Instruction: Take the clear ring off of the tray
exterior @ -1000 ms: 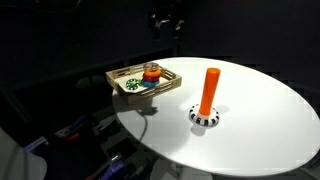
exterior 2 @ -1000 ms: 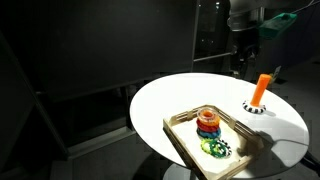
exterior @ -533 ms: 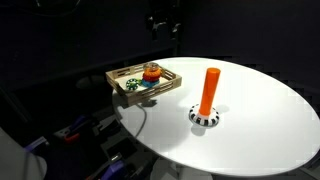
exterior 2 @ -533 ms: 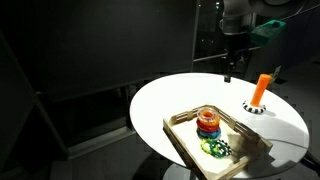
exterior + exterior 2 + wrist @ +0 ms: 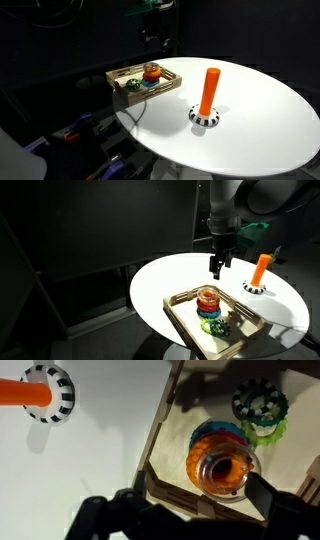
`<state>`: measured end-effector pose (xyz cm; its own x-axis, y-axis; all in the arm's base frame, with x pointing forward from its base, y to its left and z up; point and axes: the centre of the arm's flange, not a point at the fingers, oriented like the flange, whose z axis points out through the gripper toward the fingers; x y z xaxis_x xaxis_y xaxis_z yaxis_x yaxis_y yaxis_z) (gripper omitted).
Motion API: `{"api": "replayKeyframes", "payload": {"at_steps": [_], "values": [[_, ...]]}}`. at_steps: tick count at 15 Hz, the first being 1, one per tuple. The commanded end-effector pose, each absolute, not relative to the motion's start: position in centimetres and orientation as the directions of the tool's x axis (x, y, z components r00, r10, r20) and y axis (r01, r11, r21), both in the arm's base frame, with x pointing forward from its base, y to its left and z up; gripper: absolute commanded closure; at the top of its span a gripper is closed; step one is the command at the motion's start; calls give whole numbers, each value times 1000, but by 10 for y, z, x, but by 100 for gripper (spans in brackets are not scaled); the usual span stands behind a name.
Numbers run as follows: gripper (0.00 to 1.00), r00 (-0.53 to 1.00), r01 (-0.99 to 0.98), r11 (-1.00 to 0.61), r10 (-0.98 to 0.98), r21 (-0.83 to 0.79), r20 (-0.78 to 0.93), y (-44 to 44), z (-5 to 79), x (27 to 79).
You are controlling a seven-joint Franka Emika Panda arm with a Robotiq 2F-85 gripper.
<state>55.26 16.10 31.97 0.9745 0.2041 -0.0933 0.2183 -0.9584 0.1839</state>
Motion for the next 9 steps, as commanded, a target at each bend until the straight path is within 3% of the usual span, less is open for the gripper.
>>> {"api": "replayKeyframes", "payload": {"at_steps": [1, 9], "values": [[0, 976, 212, -962, 200, 170, -83, 163, 297, 557], [0, 978, 208, -969, 205, 134, -33, 160, 260, 567]]}}
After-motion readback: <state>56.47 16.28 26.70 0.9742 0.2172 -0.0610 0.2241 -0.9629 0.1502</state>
